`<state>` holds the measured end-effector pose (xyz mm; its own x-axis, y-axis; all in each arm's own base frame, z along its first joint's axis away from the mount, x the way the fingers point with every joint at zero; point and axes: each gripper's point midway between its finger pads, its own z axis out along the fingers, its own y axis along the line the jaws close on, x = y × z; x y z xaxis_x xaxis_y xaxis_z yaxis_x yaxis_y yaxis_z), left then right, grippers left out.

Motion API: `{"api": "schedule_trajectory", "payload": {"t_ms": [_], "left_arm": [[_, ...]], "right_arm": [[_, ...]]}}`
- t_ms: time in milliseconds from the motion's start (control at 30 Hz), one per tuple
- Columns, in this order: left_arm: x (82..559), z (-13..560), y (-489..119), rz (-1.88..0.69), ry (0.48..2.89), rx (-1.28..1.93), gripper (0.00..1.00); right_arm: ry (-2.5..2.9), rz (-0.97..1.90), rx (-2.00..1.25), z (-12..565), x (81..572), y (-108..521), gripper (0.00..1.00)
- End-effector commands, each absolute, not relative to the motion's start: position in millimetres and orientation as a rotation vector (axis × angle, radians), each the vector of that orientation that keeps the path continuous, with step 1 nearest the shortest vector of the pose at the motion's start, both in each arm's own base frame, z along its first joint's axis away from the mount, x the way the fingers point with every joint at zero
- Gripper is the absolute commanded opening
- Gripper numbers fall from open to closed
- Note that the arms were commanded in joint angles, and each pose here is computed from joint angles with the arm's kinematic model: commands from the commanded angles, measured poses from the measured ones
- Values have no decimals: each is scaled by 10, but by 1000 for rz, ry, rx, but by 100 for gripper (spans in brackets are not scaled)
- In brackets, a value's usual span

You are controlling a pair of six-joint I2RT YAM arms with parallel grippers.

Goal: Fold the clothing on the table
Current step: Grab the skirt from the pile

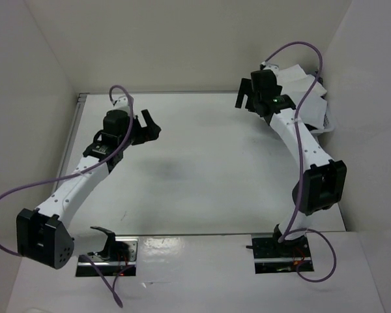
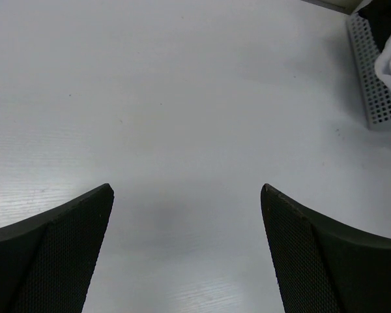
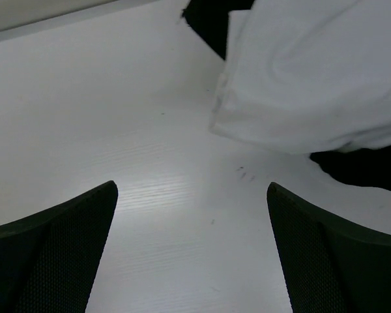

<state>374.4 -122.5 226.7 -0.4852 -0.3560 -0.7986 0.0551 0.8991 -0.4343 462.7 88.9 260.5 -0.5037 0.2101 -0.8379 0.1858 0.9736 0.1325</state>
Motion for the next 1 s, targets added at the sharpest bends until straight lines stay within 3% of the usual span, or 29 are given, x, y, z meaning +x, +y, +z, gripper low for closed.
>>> {"api": "schedule_trajectory", "payload": {"t_ms": [0,100,267,467,767,867,967], "left_arm": [[3917,2434,-1052,-276,1973,-253,99],[3956,2160,-1202,-238,2054,-212,99],[3947,2170,-1335,-305,1997,-211,99],[4031,2428,-1240,-224,1946,-173,99],[4091,2298,-1173,-225,1963,-199,99],[4112,2189,-1181,-216,1984,-197,99],[4123,2144,-1185,-212,1994,-196,99]], "right_arm": [[2089,-192,347,2765,4665,275,99],[2111,-346,501,2655,4740,-346,99],[2086,-178,657,2432,4799,-850,99],[2141,-167,690,2128,4957,-1014,99],[2133,-151,677,1988,5277,-946,99],[2160,-175,690,1814,5358,-934,94],[2150,-203,693,1805,5417,-943,69]]}}
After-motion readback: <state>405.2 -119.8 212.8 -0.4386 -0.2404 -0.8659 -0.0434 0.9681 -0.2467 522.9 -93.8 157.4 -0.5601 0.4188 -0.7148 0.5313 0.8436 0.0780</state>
